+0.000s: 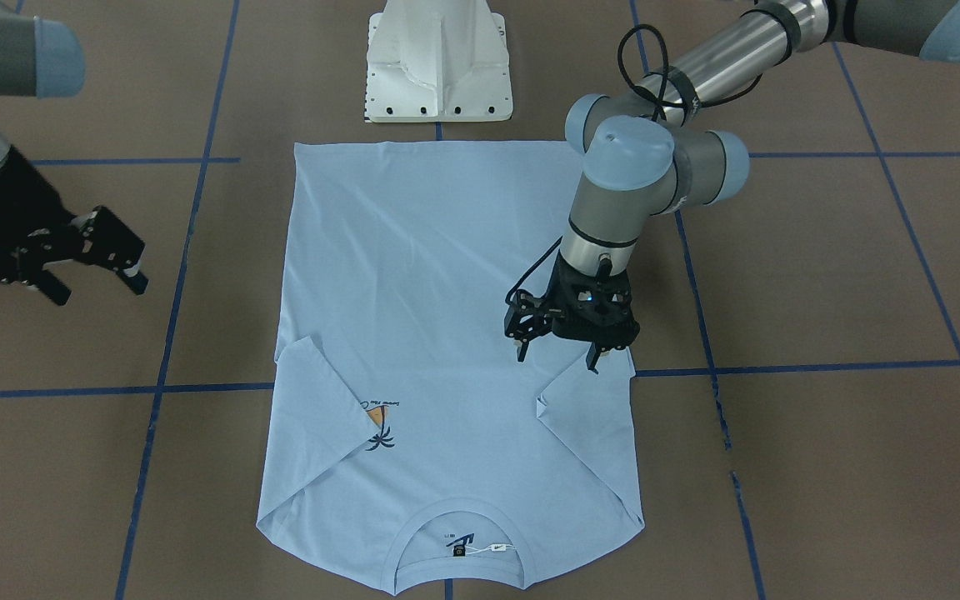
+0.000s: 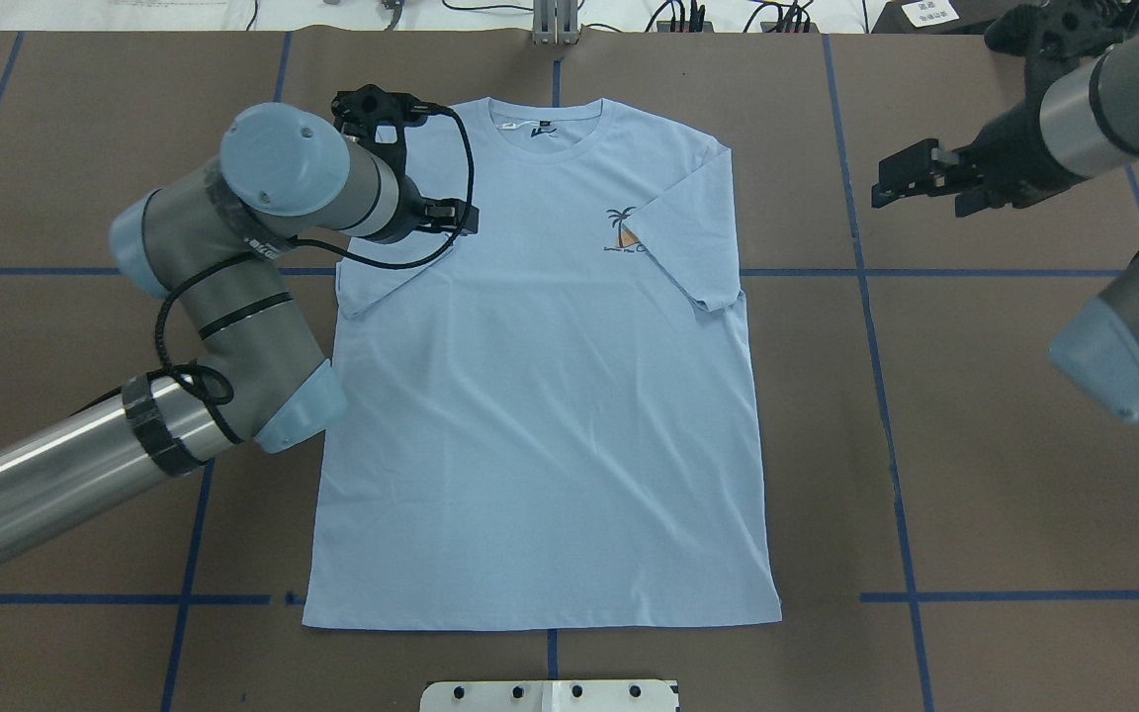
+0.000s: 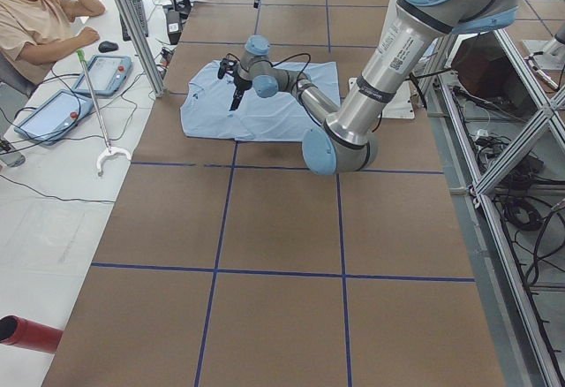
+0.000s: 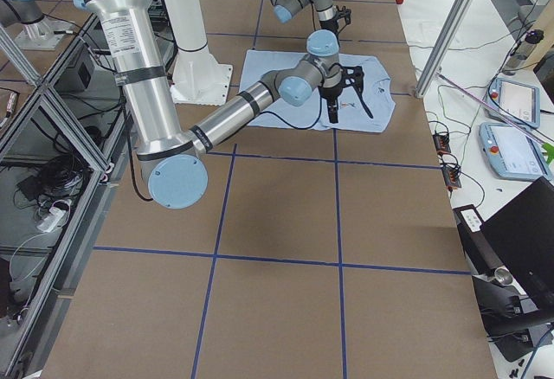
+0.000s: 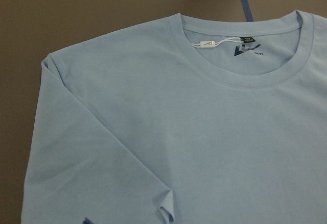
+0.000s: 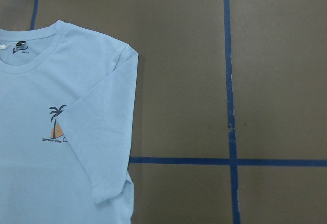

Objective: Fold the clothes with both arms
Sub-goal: 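Lower the left gripper to a hem corner while the right reaches the other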

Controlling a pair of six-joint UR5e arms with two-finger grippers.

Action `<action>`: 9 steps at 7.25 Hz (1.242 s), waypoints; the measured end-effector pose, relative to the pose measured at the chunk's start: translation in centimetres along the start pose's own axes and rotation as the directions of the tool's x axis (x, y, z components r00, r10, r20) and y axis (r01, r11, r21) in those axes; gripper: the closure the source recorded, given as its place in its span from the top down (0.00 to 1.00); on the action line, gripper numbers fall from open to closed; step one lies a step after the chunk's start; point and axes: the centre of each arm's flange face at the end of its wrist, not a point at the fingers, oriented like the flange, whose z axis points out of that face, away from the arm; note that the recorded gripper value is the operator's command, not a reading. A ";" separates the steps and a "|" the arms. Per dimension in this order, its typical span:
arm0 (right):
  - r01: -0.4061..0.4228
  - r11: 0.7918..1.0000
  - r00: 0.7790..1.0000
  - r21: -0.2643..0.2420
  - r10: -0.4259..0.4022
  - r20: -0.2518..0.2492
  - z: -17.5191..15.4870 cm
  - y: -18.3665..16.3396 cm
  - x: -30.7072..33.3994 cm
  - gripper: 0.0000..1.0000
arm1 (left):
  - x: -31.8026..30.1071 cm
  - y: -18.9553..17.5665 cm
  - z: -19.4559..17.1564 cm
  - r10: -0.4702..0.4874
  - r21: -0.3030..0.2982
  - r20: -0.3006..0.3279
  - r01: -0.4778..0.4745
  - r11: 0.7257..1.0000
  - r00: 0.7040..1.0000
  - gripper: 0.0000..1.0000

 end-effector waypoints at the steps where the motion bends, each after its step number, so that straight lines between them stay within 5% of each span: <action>1: -0.100 0.995 0.995 0.029 0.100 0.002 0.6 5.5 -3.0 1.00 | -0.5 1.8 -3.0 0.003 -0.001 -0.041 -0.003 1.000 0.999 1.00; 5: -0.366 0.927 0.930 0.081 0.366 0.020 2.5 25.2 -7.8 0.94 | -3.0 13.3 -10.6 -0.058 -0.083 -0.127 0.047 0.995 0.990 1.00; 9: -0.427 0.900 0.904 0.091 0.427 0.022 3.3 31.5 -8.1 0.95 | -4.5 26.7 -10.5 -0.145 -0.189 -0.032 0.136 0.972 0.989 0.99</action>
